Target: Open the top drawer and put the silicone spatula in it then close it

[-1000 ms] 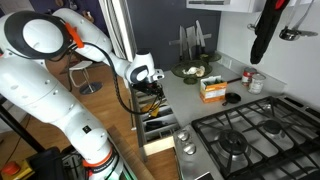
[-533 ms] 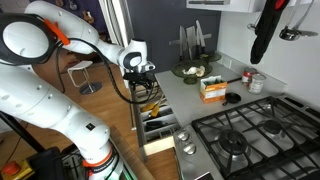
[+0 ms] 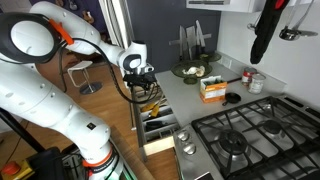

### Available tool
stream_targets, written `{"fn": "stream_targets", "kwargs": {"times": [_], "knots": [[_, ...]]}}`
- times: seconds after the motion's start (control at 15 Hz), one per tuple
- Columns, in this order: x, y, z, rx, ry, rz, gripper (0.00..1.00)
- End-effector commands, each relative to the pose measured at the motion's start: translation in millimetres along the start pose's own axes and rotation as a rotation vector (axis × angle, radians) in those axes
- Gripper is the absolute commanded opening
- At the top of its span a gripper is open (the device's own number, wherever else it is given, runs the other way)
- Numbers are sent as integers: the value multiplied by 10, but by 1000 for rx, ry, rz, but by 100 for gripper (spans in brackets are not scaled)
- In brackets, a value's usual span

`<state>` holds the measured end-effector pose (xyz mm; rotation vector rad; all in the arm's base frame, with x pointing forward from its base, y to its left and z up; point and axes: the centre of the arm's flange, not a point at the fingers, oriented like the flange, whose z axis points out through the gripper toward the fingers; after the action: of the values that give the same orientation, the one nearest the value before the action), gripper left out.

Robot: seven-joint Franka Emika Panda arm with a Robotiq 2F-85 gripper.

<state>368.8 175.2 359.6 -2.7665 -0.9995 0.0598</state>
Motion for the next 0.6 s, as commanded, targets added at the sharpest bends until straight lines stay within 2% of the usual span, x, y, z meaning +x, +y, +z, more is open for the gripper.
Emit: {"fn": "stream_targets", "kwargs": {"times": [0.0,0.2,0.53], "knots": [[-6,-271,559,79,-33,-179,100],[-137,-514,825,83,-69,-323,100],[-241,-727,1064,-7,-51,-492,100]]}}
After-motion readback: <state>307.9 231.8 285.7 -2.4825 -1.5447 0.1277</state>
